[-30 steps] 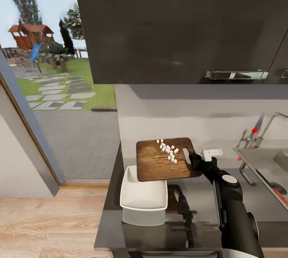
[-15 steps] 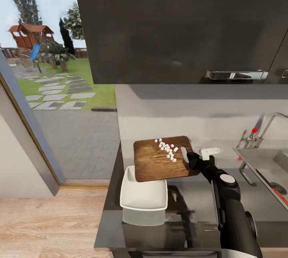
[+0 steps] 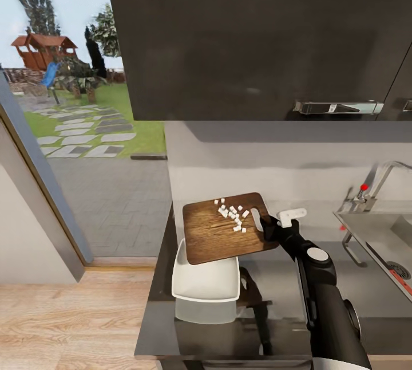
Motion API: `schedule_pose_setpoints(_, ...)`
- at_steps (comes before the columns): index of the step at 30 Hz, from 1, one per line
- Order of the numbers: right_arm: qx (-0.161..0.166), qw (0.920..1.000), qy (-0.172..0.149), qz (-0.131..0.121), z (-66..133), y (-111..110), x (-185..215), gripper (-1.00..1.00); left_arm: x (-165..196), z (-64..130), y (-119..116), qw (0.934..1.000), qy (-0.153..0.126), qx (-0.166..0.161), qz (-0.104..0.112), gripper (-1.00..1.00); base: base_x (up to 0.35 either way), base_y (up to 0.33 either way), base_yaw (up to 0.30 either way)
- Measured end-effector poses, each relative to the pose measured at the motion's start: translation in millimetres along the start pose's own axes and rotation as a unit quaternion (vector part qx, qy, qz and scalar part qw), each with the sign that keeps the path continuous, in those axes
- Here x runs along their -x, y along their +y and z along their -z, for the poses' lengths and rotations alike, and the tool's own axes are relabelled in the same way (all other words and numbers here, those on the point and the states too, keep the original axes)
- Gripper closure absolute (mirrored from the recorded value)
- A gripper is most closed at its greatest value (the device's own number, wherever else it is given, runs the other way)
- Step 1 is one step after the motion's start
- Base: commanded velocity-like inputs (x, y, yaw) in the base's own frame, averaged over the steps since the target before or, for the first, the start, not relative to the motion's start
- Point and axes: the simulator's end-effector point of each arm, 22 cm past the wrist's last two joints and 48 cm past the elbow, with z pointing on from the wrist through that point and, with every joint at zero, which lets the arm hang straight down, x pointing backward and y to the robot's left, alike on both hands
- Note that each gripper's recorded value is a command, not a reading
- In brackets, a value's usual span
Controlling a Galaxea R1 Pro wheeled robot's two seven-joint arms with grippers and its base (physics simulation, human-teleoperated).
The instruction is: In the kitchen, take the Vidalia onion out of the sink, dice it on the chopping board with the paring knife, put the diced onion into the bowl on the countertop, then place both the paring knife and the chopping board into the sink.
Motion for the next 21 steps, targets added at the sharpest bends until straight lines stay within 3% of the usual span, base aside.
schedule_pose_setpoints(21, -0.003, 1.0000, -0.001, 0.001, -0.1, -1.2, 0.4, 1.00, 0.0, 0.0, 0.0, 1.0000, 0.000, 0.000, 0.000, -1.00, 0.000, 0.079, 0.000)
